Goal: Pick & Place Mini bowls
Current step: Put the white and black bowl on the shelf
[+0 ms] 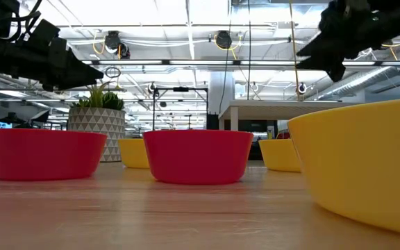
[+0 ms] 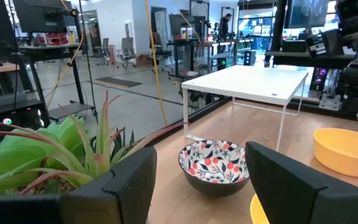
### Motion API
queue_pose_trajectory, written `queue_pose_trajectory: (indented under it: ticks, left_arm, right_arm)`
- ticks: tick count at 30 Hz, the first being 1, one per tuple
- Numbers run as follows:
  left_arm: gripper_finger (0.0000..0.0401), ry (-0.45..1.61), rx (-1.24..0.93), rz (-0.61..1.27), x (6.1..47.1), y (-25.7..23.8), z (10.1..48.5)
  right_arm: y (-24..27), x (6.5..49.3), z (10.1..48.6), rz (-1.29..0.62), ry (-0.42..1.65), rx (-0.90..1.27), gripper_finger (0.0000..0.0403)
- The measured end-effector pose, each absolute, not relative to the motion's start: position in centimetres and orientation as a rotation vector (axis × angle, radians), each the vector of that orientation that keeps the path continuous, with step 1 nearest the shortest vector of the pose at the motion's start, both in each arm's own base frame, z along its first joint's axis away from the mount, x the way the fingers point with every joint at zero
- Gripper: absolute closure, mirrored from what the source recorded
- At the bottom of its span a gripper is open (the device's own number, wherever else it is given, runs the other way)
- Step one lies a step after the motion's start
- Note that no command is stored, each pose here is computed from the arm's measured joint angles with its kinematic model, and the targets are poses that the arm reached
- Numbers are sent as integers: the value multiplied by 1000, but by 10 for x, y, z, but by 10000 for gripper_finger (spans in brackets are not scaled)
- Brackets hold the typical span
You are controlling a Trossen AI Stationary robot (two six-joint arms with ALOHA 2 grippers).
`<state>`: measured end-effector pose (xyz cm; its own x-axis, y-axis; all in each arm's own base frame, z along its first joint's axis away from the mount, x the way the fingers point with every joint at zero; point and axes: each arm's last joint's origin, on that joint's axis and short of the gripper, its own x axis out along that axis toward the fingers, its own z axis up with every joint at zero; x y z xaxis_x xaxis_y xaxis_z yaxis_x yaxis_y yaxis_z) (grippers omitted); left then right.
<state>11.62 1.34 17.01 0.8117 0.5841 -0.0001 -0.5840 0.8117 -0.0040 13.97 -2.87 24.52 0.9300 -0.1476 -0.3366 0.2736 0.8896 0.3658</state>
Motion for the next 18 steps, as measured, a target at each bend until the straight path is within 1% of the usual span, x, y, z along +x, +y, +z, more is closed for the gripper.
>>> queue_pose_trajectory:
  ticks: [5,8,13,18]
  left_arm:
    - [151,-1,-4,624,116,13,170]
    - [151,-2,-4,624,116,13,170]
    - [151,-1,-4,624,116,13,170]
    - [151,-2,-4,623,116,13,170]
  right_arm:
    - [-15,156,248,-201,622,506,257]
    - [-2,165,240,-151,794,597,257]
    - [22,178,221,-78,1022,830,257]
    - [40,185,204,-70,1194,910,257]
